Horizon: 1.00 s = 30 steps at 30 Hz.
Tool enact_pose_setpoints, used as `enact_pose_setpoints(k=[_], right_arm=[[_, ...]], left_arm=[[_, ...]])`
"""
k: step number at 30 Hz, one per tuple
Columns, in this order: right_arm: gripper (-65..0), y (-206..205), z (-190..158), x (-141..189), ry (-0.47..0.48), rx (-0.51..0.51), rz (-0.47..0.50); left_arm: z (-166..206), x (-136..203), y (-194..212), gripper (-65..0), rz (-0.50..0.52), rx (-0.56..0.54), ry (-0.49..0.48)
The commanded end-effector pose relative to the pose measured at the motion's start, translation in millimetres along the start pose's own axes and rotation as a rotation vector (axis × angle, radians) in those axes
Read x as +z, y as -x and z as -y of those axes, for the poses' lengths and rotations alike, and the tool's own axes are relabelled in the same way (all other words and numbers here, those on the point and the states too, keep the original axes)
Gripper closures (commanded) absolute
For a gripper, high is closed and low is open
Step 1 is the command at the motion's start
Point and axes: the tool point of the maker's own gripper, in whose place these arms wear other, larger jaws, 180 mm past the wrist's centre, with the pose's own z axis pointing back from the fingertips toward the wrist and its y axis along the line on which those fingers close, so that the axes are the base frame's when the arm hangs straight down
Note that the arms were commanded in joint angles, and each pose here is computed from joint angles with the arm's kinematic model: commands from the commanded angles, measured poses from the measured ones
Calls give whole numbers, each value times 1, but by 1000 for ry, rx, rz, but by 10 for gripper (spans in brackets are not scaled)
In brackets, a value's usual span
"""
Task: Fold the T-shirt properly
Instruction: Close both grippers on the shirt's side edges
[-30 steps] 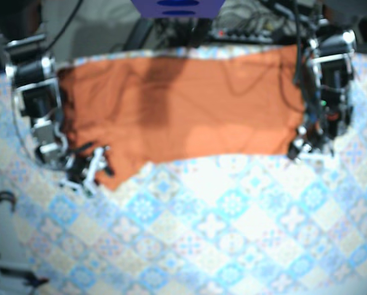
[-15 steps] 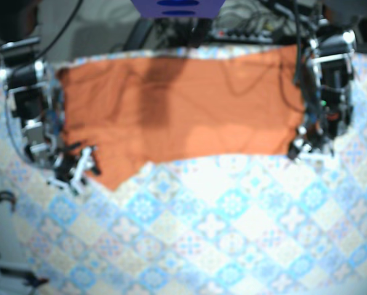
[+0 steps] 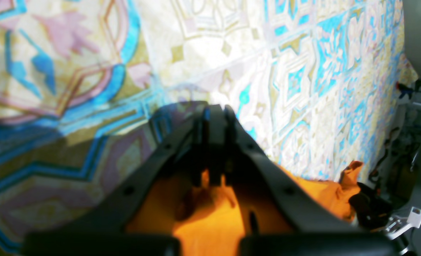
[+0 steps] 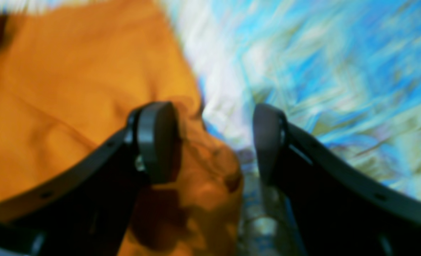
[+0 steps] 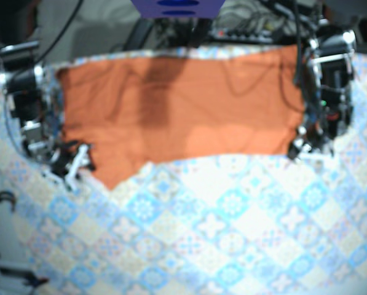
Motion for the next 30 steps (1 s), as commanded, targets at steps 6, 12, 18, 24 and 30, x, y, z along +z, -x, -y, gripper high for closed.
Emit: enact_pose_setpoints(k=[6,12,18,24,30], right_arm=[[-346,-15,10,4,-9,11,12],[-346,-13,-8,1,-84,5,-4],[-345,-14,-11,0,-90,8,-3],[-281,-17,-17,-3,-100,7,5],[-103,-17,-17,-3,-101,8,6]], left_arm=[[-4,2,2,0,-29,-17,-26],[-4,2,1,0,-27,-17,-26],[-4,2,1,0,-27,-18,-27],[-4,2,1,0,-27,-18,-27],[-4,2,0,0,-25,-18,-27]])
